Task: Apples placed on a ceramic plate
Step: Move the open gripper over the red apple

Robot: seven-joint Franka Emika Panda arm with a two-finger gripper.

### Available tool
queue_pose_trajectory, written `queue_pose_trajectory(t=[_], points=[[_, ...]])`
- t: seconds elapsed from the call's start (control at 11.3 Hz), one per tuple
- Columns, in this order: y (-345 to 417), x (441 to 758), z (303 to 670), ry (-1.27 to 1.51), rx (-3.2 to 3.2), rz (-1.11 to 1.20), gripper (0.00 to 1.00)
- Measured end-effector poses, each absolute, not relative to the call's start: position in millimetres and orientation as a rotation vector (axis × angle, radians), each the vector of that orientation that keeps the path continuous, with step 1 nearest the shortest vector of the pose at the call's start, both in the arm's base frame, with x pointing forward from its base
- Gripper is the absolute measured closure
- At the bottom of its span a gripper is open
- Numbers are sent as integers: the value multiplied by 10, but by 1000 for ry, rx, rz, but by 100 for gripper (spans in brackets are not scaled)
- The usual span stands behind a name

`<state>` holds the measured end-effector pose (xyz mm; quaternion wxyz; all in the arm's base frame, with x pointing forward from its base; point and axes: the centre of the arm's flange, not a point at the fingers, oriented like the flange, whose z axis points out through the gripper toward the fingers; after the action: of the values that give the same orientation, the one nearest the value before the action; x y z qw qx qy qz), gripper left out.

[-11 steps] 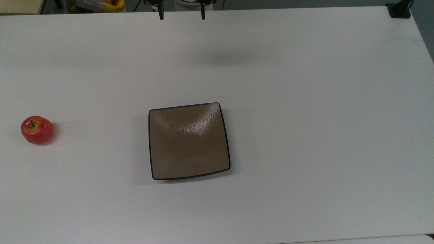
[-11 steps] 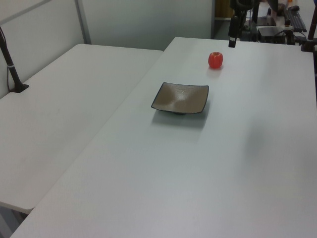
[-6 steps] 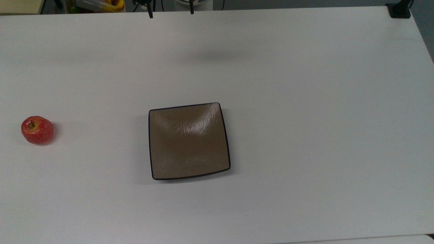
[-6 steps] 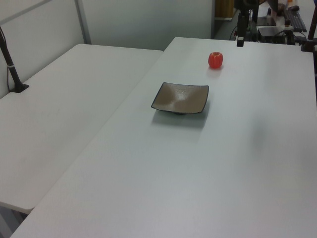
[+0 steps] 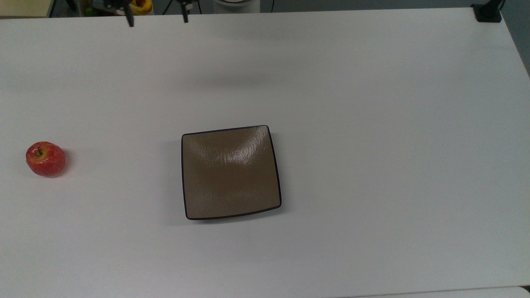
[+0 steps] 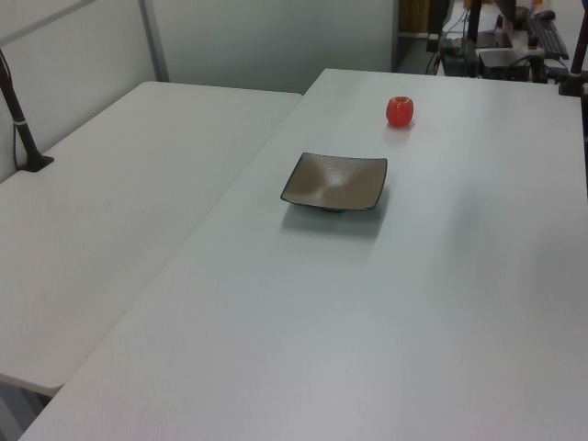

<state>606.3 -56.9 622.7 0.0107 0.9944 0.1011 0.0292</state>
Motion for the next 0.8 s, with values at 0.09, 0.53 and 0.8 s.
queue_pose_trajectory(t=[0.09, 0.53, 0.8], points=[[-876, 6215, 6085, 351, 3085, 72, 0], [-2317, 6681, 5205, 292, 2983, 211, 0], [-2794, 6846, 4647, 249, 2926, 287, 0]])
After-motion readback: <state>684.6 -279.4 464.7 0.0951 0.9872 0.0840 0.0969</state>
